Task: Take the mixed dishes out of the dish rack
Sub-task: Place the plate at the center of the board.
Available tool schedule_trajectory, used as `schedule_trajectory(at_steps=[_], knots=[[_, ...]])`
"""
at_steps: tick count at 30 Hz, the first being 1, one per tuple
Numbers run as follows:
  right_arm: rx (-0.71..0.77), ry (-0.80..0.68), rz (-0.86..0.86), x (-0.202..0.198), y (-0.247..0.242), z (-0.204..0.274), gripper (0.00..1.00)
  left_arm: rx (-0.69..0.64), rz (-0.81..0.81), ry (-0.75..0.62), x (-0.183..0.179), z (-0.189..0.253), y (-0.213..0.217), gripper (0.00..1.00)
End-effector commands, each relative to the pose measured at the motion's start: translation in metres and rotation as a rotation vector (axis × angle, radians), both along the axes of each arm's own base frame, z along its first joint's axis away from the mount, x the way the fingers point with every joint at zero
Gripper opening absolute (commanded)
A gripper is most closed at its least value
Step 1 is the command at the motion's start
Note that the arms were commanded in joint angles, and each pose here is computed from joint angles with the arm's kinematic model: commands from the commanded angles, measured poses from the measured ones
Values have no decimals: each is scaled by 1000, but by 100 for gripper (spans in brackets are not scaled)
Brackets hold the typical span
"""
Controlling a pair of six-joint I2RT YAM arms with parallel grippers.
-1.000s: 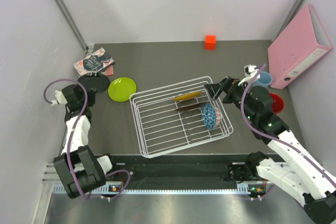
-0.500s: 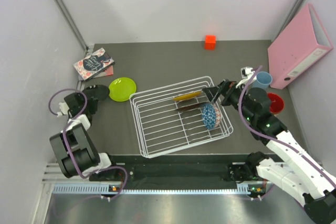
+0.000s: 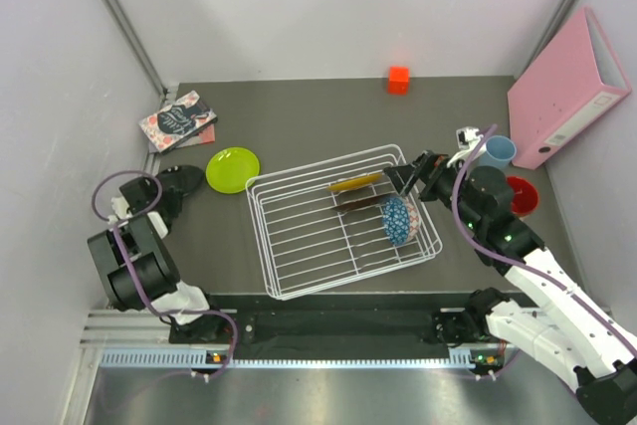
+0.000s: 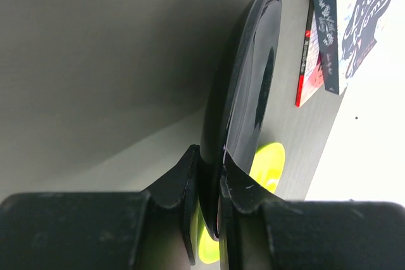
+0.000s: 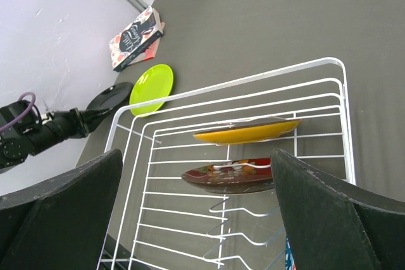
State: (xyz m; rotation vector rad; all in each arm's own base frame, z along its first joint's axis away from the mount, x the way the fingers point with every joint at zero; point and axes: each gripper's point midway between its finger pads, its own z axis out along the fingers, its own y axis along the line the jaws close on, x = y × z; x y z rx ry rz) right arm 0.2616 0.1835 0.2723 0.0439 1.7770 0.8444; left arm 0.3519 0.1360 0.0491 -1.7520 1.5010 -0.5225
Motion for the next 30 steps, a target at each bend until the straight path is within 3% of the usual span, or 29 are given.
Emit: schedule_trajectory(at_steps=[1, 5, 6, 9, 16, 22, 26, 30], knots=[[5, -17, 0, 2, 1, 3, 100, 36, -13, -24, 13, 6, 13, 0], [-1, -13, 5, 3, 2, 2, 100, 8, -42, 23, 13, -3, 11, 3], [-2, -12, 3, 3, 2, 1, 100, -6, -47, 41, 10, -7, 11, 14], [-2, -8, 5, 4, 3, -1, 99, -31, -62, 67, 8, -9, 8, 34], [5, -1, 17, 5, 7, -2, 100, -51, -65, 146, -3, -2, 4, 59], [15, 11, 31, 6, 11, -7, 100, -94, -55, 208, -19, 11, -4, 69], [17, 37, 49, 6, 15, -12, 100, -156, -60, 293, -40, 8, -19, 71], [32, 19, 70, 7, 21, -5, 100, -158, -66, 270, -51, 18, -28, 72]])
